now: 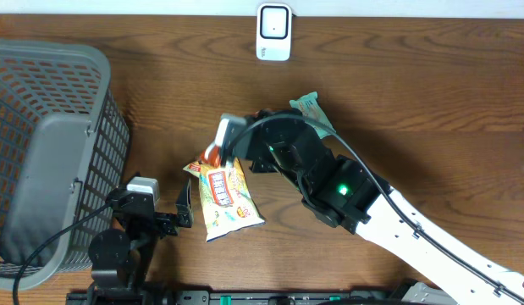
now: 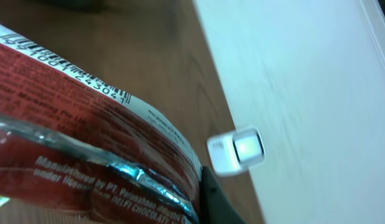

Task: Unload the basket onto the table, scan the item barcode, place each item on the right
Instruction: 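Carry the TOP bar up to the scanner and hold its barcode there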

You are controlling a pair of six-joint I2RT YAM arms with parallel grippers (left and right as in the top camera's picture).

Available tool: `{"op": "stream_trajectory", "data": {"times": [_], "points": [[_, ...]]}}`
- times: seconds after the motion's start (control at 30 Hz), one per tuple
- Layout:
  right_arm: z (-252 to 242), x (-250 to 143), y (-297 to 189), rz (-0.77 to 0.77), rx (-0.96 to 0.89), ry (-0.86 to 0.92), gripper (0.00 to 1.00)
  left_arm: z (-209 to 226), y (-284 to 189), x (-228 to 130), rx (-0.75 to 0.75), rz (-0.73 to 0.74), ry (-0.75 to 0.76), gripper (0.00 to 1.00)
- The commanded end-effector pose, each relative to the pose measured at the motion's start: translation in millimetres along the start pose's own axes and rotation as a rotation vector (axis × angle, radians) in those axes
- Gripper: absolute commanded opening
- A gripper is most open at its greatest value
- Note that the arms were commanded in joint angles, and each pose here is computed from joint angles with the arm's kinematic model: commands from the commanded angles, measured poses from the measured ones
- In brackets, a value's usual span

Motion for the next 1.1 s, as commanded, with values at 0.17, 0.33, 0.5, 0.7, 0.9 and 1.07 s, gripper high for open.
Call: {"op": "stream_trajectory", "data": {"times": [0.17,0.33,0.5,0.7,0.9,1.07], "points": [[12.8,52.0,-23.7,-0.373,0.088,-0.431,0.01,1.6,0.2,-0.6,0.009,-0.001,0.013,0.99],[4.8,67.3,-58.4,-0.633,0.103,-0.501,0.01,1.6,0.2,-0.6,0.009,-0.001,0.013,0.99],[-9.8,56.8,-84.3,-0.834,0.147,-0.471,0.01,1.6,0.2,-0.6,0.009,-0.001,0.013,0.99],[-21.3,38.4,-103.7,-0.985,0.199,-0.426,0.01,1.6,0.2,-0.6,0.009,-0.001,0.013,0.99],[-27.3,27.6,-89.9,-0.866,0.345,-0.072,0.01,1.6,0.2,-0.6,0.009,-0.001,0.013,0.99],[-40.3,-1.3,-41.0,-0.537,0.372,0.446,0.01,1.6,0.2,-0.6,0.009,-0.001,0.013,0.99]]}}
Point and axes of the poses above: each gripper's point midway between its finger pads, its own y axis out along the fingers, its own z axis along the line the jaws close on, x = y × z, the point moved 3 cm from there along -y, back along the fingers, and after that the axes turned 6 degrees about -y, right-handed, at the moved point
